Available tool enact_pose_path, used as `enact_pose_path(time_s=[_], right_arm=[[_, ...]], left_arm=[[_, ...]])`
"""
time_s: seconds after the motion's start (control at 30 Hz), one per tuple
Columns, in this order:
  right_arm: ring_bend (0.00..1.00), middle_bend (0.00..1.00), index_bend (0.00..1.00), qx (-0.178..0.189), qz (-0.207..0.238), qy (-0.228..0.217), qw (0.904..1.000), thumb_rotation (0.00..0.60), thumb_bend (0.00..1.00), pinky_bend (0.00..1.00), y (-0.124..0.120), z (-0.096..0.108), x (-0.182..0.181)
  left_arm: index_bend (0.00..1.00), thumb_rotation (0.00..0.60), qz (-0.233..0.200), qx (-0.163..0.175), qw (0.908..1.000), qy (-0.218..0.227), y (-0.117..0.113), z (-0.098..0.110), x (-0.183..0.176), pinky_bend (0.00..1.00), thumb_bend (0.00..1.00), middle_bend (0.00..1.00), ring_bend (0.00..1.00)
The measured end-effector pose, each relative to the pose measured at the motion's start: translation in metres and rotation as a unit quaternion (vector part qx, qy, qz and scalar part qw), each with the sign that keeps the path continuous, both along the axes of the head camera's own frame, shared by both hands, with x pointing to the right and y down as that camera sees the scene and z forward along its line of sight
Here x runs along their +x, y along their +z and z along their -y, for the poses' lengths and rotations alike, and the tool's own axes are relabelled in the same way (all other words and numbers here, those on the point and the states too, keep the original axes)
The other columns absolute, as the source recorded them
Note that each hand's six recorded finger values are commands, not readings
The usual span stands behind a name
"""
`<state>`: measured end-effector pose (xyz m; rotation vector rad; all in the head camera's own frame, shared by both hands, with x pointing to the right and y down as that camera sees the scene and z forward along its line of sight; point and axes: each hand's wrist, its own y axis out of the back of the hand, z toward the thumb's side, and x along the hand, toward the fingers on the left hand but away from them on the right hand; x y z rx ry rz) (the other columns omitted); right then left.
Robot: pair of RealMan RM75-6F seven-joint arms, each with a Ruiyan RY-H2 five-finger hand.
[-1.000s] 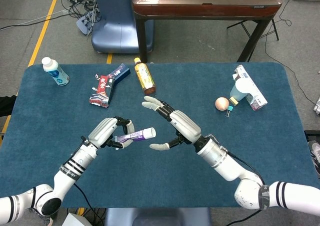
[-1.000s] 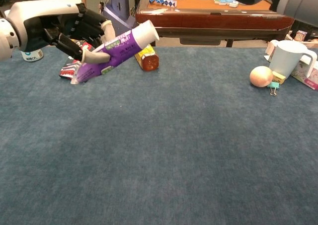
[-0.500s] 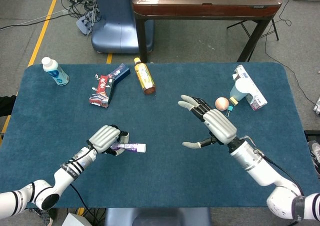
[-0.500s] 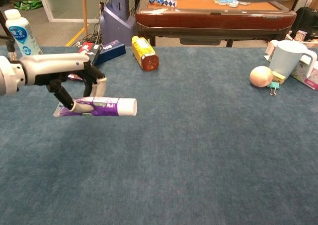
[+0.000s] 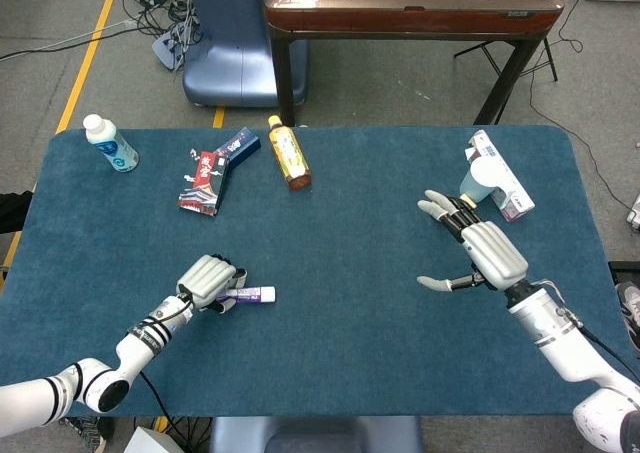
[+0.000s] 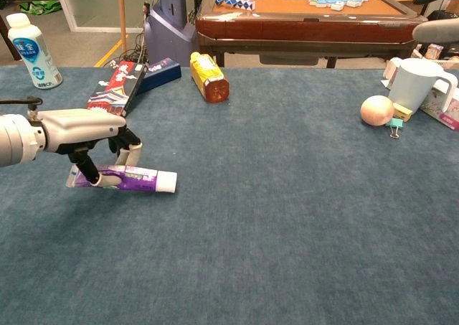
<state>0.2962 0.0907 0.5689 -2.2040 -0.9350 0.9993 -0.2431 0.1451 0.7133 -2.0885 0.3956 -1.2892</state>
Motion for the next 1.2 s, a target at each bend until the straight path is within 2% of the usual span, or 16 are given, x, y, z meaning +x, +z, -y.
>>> enact_pose_path(time_s=[0.17,0.4,0.47,0.53,0.6,0.73,0.93,1.03,1.2], right_arm=[[0.00,0.00,0.00,0.011,-0.025,0.003,0.9996,0.309,0.15,0.00,-0.002,0.001,0.014],[0.00,0.00,0.00,0.026,-0.072,0.011,0.9970,0.323,0.15,0.00,-0.006,-0.005,0.039],[0.00,0.00,0.00,0.030,-0.094,0.013,0.9950,0.369,0.15,0.00,-0.007,-0.010,0.049],[0.00,0.01,0.00,0.033,-0.115,0.018,0.9927,0.521,0.15,0.00,-0.007,-0.015,0.058],[0.00,0.02,0.00,0.031,-0.140,0.029,0.9892,0.594,0.15,0.00,-0.005,-0.023,0.072],[0.00,0.04,0.00,0.018,-0.167,0.062,0.9839,0.600,0.16,0.00,0.001,-0.038,0.097],[0.00,0.08,0.00,0.037,-0.204,0.100,0.9732,0.600,0.16,0.00,-0.006,-0.068,0.128],[0.00,0.08,0.00,0.039,-0.222,0.120,0.9667,0.600,0.16,0.00,-0.011,-0.088,0.142],[0.00,0.09,0.00,0.044,-0.245,0.149,0.9568,0.600,0.16,0.00,-0.021,-0.111,0.158]], left_arm=[[0.11,0.600,0.004,0.016,0.9998,-0.011,-0.014,0.006,-0.011,0.27,0.44,0.36,0.22],[0.11,0.600,0.011,0.054,0.9971,-0.053,-0.045,0.014,-0.046,0.27,0.42,0.35,0.23],[0.12,0.600,0.012,0.070,0.9948,-0.073,-0.054,0.014,-0.059,0.27,0.42,0.34,0.23],[0.14,0.600,0.015,0.086,0.9919,-0.093,-0.063,0.013,-0.072,0.27,0.42,0.34,0.23],[0.17,0.600,0.022,0.106,0.9869,-0.120,-0.073,0.010,-0.090,0.27,0.42,0.34,0.23],[0.19,0.600,0.047,0.145,0.9736,-0.170,-0.092,-0.003,-0.129,0.27,0.42,0.34,0.23],[0.21,0.600,0.087,0.188,0.9534,-0.219,-0.119,-0.033,-0.174,0.27,0.42,0.34,0.23],[0.22,0.600,0.097,0.204,0.9463,-0.232,-0.131,-0.050,-0.186,0.27,0.42,0.34,0.24],[0.23,0.600,0.095,0.222,0.9409,-0.237,-0.147,-0.072,-0.186,0.27,0.42,0.34,0.24]])
